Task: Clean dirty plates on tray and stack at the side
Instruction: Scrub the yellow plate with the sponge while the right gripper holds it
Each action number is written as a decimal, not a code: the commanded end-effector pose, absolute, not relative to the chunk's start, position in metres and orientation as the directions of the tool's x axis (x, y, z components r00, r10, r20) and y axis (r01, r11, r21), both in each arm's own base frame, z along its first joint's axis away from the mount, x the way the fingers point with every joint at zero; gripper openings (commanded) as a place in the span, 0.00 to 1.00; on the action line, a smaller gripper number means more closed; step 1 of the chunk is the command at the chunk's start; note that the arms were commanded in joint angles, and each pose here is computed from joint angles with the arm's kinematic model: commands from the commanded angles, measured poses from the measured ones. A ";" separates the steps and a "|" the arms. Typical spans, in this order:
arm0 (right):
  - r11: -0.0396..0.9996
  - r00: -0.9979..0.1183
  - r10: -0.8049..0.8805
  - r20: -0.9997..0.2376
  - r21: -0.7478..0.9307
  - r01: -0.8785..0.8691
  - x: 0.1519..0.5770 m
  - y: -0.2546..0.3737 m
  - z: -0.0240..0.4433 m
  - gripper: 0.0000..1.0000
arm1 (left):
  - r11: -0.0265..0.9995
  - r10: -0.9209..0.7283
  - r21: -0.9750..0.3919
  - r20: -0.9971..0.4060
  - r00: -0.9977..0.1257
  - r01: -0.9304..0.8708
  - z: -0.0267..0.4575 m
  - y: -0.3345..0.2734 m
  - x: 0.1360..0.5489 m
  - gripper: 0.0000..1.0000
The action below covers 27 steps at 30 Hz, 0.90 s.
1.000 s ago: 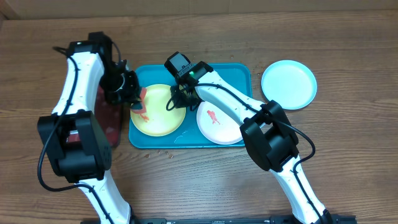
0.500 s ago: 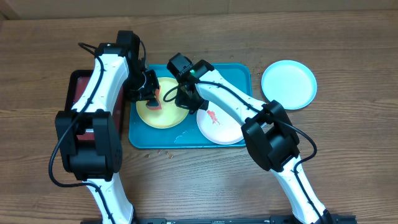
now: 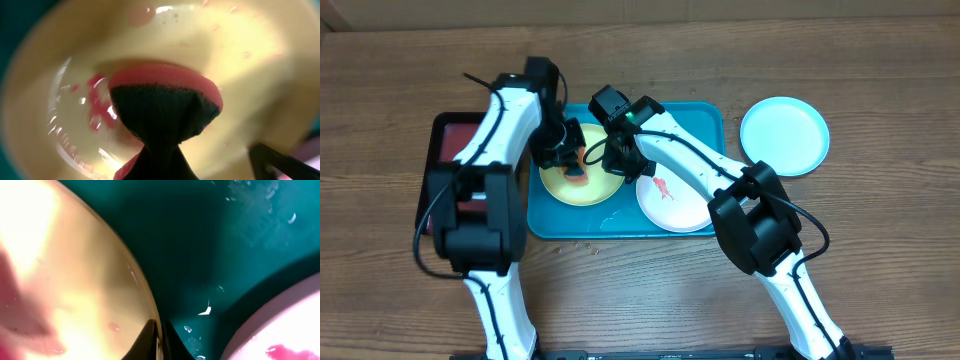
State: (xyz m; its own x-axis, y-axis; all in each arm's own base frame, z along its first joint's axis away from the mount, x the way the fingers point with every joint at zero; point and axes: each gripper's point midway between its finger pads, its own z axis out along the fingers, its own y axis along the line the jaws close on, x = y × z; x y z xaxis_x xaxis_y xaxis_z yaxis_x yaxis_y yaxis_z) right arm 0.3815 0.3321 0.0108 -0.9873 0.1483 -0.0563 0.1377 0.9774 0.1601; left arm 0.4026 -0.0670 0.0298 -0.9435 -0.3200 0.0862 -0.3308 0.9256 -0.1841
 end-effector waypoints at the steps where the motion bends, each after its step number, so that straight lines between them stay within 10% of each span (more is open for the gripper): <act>1: 0.992 -0.992 -0.023 -0.120 0.117 -0.037 0.394 0.322 0.005 0.17 | 0.928 -0.319 -0.157 0.140 -0.937 -0.339 0.010 -0.069 0.395 0.04; 11: 0.959 -0.951 -0.223 -0.216 0.123 -0.254 0.411 0.336 0.002 0.46 | 0.947 -0.260 -0.152 0.146 -0.954 -0.282 0.008 -0.070 0.390 0.04; 17: 0.963 -0.959 -0.204 -0.195 0.136 -0.233 0.407 0.337 -0.009 0.04 | 0.973 -0.230 0.044 0.103 -0.968 -0.226 -0.009 -0.050 0.379 0.04; 27: 0.964 -0.962 -0.203 -0.184 0.132 -0.229 0.405 0.335 -0.012 0.04 | 0.934 -0.224 0.301 0.068 -0.972 -0.194 0.001 -0.001 0.372 0.04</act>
